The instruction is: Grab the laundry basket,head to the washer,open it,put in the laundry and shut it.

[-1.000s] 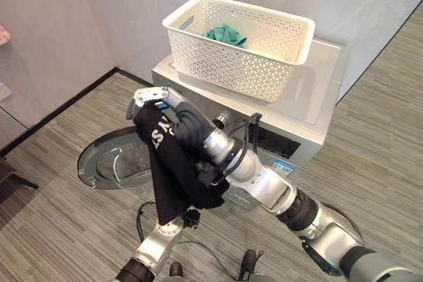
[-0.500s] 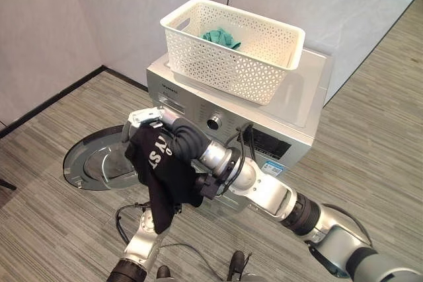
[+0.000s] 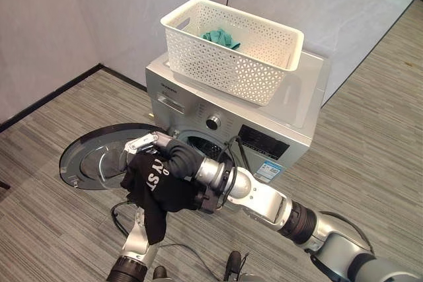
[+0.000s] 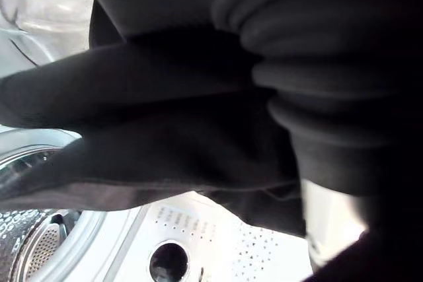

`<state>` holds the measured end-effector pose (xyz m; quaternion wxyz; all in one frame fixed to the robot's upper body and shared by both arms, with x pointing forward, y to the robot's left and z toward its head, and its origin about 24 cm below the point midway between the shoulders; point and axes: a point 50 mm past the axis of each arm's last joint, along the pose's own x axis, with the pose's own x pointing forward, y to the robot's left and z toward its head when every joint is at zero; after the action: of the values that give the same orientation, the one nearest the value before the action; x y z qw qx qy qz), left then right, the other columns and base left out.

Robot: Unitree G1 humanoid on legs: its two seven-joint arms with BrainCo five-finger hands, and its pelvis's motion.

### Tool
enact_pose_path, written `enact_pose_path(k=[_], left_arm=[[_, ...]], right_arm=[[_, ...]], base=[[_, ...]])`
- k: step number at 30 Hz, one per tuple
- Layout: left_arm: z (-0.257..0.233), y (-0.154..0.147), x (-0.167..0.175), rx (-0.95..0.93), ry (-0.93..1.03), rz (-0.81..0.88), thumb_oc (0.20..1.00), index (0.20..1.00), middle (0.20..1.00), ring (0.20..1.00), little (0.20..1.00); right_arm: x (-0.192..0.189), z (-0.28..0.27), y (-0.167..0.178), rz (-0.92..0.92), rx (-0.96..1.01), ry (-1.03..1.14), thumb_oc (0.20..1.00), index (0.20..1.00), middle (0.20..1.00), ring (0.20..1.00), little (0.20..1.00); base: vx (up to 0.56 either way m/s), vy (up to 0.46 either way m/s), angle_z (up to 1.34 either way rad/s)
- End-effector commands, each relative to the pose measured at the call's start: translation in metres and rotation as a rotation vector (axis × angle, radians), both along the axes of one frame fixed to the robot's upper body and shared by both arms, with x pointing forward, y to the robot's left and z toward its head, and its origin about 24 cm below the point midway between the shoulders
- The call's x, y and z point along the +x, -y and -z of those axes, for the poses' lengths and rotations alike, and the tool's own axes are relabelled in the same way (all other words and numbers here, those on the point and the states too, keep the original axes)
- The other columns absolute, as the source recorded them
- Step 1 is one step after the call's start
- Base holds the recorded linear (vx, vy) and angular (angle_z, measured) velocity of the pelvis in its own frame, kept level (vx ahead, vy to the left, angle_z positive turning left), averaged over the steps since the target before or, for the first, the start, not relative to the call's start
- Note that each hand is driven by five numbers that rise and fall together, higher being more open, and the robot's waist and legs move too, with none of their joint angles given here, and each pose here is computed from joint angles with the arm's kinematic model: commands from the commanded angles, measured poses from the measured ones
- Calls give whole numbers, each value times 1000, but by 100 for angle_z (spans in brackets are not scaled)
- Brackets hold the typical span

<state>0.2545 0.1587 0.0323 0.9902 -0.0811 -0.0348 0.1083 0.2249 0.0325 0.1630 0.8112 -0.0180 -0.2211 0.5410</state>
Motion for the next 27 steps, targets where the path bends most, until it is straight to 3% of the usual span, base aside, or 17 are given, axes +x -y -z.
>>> enact_pose_path(k=[1,9,10,11,12,19,20,21,27], left_arm=[[-60,7,14,-13,305,93,1000,1000,1000,1000,1000],[-64,4,13,19,331,100,1000,1000,1000,1000,1000],[-64,4,13,23,332,105,868,868,868,868,868],[-63,5,13,16,330,121,256,256,256,256,256],[-63,5,13,6,332,123,200,200,200,200,200],[-70,11,14,-45,369,139,200,200,200,200,200],[-74,9,14,-38,387,130,200,200,200,200,200],[-77,8,14,-35,403,114,200,200,200,200,200],[-85,0,13,12,453,54,200,200,200,200,200]], right_arm=[[-8,-25,1,-70,99,48,200,200,200,200,200],[-7,-29,8,-72,111,64,200,200,200,200,200],[-7,-29,8,-74,110,62,200,200,200,200,200],[-7,-28,9,-72,108,61,200,200,200,200,200],[-7,-28,10,-72,107,59,200,200,200,200,200],[-7,-24,11,-72,82,74,200,200,200,200,200],[-7,-23,13,-80,75,73,470,470,470,470,470],[-8,-22,16,-82,57,92,1000,1000,1000,1000,1000],[-6,-18,21,-103,68,46,1000,1000,1000,1000,1000]], base=[[0,0,0],[0,0,0],[0,0,0],[0,0,0],[0,0,0],[0,0,0],[0,0,0],[0,0,0],[0,0,0]])
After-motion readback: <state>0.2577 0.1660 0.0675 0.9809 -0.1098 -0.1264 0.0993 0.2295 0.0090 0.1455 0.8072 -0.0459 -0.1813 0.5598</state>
